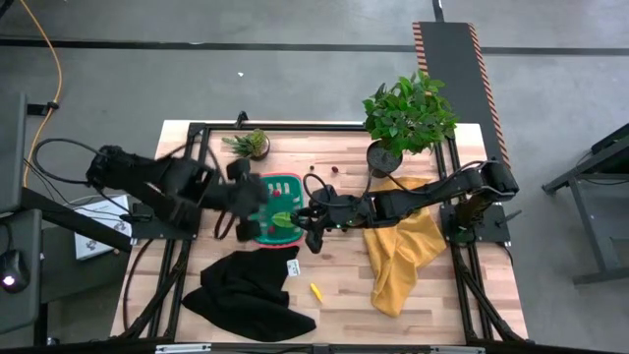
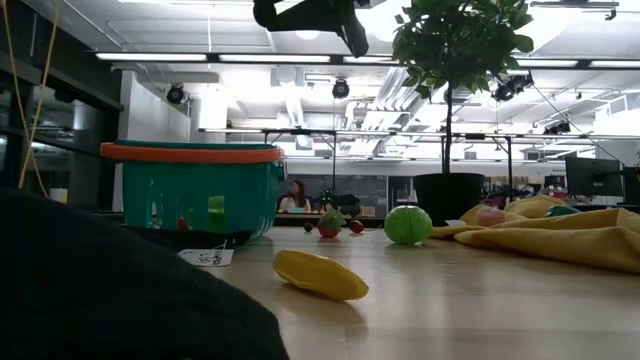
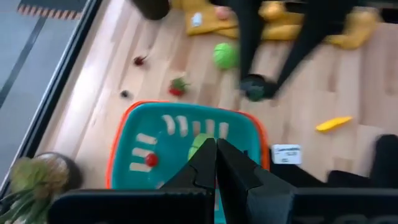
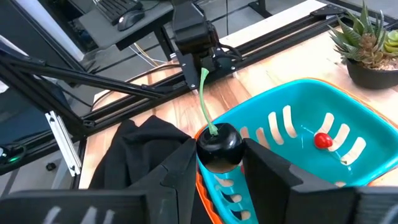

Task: Pick and placing Produce into tupperware
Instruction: Put the black cherry in the green basket

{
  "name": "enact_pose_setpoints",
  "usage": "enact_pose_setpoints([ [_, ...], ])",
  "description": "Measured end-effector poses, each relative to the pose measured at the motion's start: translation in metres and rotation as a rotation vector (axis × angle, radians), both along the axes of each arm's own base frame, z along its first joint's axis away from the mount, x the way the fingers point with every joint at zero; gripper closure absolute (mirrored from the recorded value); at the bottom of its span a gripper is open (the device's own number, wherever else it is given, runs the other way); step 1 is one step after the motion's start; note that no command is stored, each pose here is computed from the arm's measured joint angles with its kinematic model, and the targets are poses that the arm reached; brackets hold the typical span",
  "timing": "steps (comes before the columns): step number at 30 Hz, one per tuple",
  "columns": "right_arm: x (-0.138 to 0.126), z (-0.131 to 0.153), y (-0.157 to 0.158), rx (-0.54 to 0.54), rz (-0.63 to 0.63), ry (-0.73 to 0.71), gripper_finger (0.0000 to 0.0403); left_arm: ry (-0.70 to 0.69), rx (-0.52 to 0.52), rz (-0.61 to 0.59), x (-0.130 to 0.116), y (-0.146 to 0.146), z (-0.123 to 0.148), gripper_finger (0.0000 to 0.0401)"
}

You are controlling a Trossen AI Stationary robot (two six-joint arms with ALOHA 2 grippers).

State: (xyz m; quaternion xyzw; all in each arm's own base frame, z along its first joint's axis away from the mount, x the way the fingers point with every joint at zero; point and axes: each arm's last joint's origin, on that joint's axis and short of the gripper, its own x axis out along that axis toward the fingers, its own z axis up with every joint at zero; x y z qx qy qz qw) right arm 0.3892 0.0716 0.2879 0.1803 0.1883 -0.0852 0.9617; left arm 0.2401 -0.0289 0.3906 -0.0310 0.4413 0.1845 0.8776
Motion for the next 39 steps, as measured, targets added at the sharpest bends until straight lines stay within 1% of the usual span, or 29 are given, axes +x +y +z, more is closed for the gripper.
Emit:
enact_pose_setpoints([
  [3,0.0,0.001,-0.001,-0.001,-0.004,-0.007,0.0291,0.012,-0.035,0.005,-0.001,0.021,0.002,0.0398],
  [6,0.001,0.001,-0.006,-0.001,-0.016,-0.009,0.0291,-0.01,-0.081,0.0,-0.003,0.039,0.006,0.0398],
  [8,0.002,0.001,-0.01,-0.002,-0.029,-0.011,0.0291,-0.056,-0.13,-0.038,-0.002,0.05,0.009,0.0398],
  [11,0.003,0.001,-0.017,-0.002,-0.045,-0.013,0.0291,-0.136,-0.235,-0.134,-0.002,0.063,0.016,0.0398],
  [13,0.004,0.001,-0.02,-0.005,-0.052,-0.013,0.0291,-0.177,-0.287,-0.177,-0.005,0.07,0.02,0.0398],
  [15,0.004,0.001,-0.023,-0.007,-0.057,-0.013,0.0291,-0.191,-0.322,-0.195,-0.008,0.077,0.021,0.0398],
  [18,0.005,0.001,-0.028,-0.006,-0.062,-0.015,0.0291,-0.189,-0.363,-0.213,-0.012,0.087,0.02,0.0398],
  [21,0.006,0.002,-0.031,-0.027,-0.059,-0.022,0.0291,-0.19,-0.379,-0.214,-0.017,0.095,0.02,0.0398],
  [25,0.007,0.005,-0.03,-0.036,-0.047,-0.047,0.0291,-0.21,-0.445,-0.247,-0.017,0.102,0.019,0.0398],
  [36,0.007,0.005,-0.03,-0.031,-0.033,-0.049,0.0291,-0.207,-0.436,-0.275,-0.018,0.103,0.018,0.0398],
  [39,0.007,0.005,-0.03,-0.03,-0.033,-0.05,0.0291,-0.19,-0.441,-0.276,-0.019,0.103,0.017,0.0381],
])
